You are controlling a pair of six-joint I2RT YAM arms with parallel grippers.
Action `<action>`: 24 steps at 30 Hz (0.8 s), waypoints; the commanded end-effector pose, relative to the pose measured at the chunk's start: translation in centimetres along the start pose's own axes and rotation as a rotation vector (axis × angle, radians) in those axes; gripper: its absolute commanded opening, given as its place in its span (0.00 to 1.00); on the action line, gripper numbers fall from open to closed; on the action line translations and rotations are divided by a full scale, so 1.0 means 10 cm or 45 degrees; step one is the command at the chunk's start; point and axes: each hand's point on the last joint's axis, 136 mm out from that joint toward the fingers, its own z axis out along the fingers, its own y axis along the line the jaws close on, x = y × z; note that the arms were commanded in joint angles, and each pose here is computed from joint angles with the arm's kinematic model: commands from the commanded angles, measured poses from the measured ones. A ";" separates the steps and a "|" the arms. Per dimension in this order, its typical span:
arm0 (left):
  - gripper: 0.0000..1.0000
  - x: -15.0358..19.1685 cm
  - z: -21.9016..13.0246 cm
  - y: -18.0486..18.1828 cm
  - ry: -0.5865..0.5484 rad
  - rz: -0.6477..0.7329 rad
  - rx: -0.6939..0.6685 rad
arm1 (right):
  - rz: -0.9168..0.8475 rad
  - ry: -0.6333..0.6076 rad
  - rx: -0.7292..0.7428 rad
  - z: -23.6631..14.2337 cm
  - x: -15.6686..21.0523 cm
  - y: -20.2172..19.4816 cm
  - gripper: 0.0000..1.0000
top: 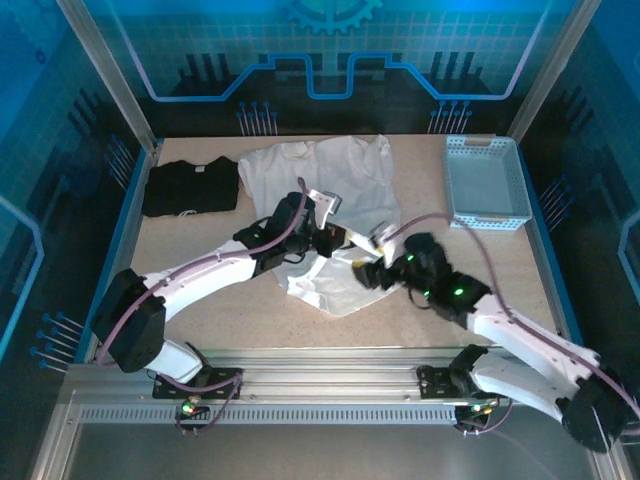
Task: Fold the inside-out t-shirt
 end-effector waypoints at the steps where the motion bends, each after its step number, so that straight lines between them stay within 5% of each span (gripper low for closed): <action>1: 0.00 -0.15 -0.22 -0.18 0.045 -0.102 0.072 | -0.178 -0.215 0.014 0.30 -0.11 0.25 0.61; 10: 0.00 -0.25 -0.67 -0.79 0.151 -0.152 0.359 | -0.278 -0.233 0.355 1.01 -0.03 -0.16 0.52; 18: 0.00 -0.28 -1.19 -1.41 0.128 0.010 0.558 | -0.303 -0.279 0.419 0.89 -0.05 -0.36 0.48; 24: 0.00 -0.44 -1.46 -1.82 0.067 0.131 0.719 | -0.333 -0.115 0.433 1.02 0.01 -0.44 0.50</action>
